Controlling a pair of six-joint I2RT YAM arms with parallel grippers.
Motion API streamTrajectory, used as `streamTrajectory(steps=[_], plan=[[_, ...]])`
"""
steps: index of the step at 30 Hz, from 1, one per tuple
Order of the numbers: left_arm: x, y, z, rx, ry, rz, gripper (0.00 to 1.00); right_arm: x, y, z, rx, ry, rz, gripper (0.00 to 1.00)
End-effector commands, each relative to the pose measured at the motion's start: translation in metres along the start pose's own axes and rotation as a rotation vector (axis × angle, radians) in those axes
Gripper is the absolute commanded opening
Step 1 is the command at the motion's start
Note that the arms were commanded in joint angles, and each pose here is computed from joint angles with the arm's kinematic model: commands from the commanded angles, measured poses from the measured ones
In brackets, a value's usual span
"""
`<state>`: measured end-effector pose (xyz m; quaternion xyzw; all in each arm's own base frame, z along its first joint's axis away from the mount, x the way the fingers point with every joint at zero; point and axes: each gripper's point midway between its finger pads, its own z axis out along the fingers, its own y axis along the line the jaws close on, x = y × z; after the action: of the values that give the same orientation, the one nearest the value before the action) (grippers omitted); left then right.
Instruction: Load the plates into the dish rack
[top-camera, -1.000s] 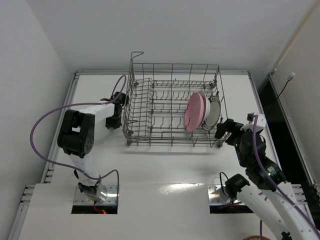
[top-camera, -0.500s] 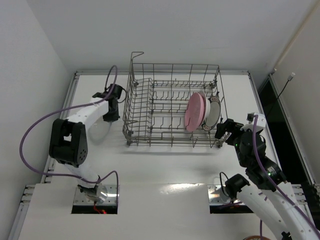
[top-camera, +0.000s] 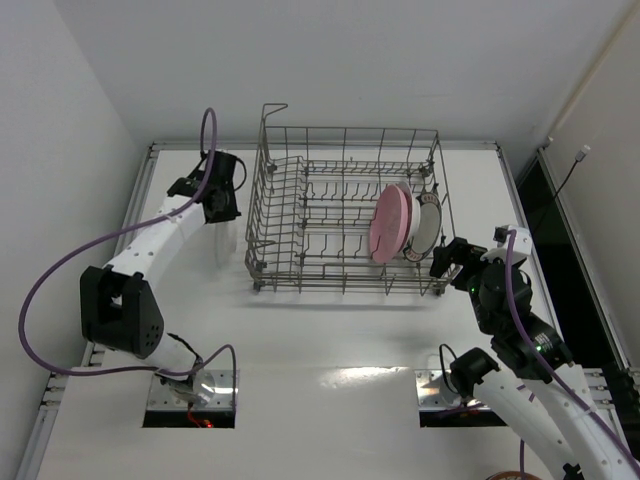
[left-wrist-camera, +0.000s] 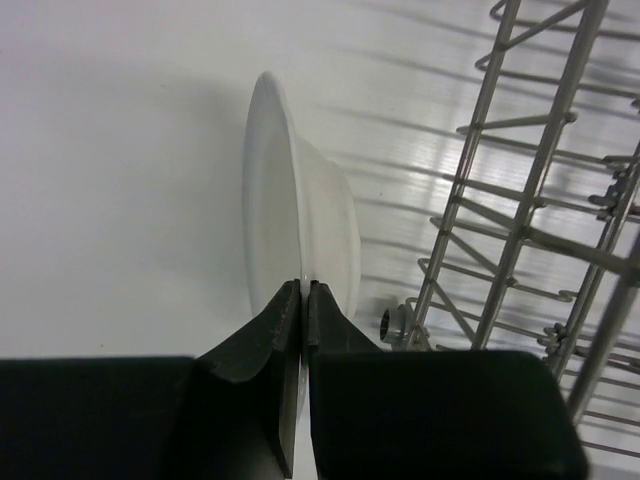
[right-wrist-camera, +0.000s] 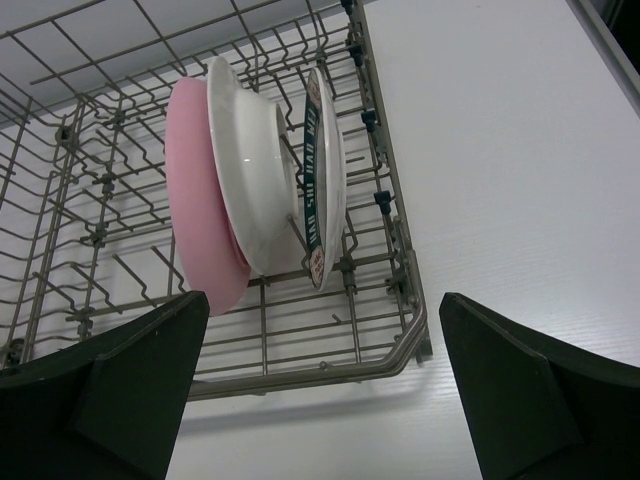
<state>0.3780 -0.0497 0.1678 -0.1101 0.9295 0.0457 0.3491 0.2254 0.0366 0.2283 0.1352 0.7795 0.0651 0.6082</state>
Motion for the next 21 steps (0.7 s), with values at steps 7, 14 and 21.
streamTrajectory(steps=[7, 14, 21], plan=[[-0.073, 0.01, -0.065, 0.009, -0.256, -0.125, 0.0, -0.017, 0.009, 0.0, -0.028, -0.039, 0.038, 1.0], [-0.153, -0.01, -0.159, 0.235, -0.508, -0.228, 0.0, -0.01, 0.013, 0.004, -0.038, -0.016, 0.046, 1.0], [-0.189, -0.076, -0.267, 0.605, -0.706, -0.233, 0.0, -0.009, 0.009, 0.004, -0.018, -0.016, 0.042, 1.0]])
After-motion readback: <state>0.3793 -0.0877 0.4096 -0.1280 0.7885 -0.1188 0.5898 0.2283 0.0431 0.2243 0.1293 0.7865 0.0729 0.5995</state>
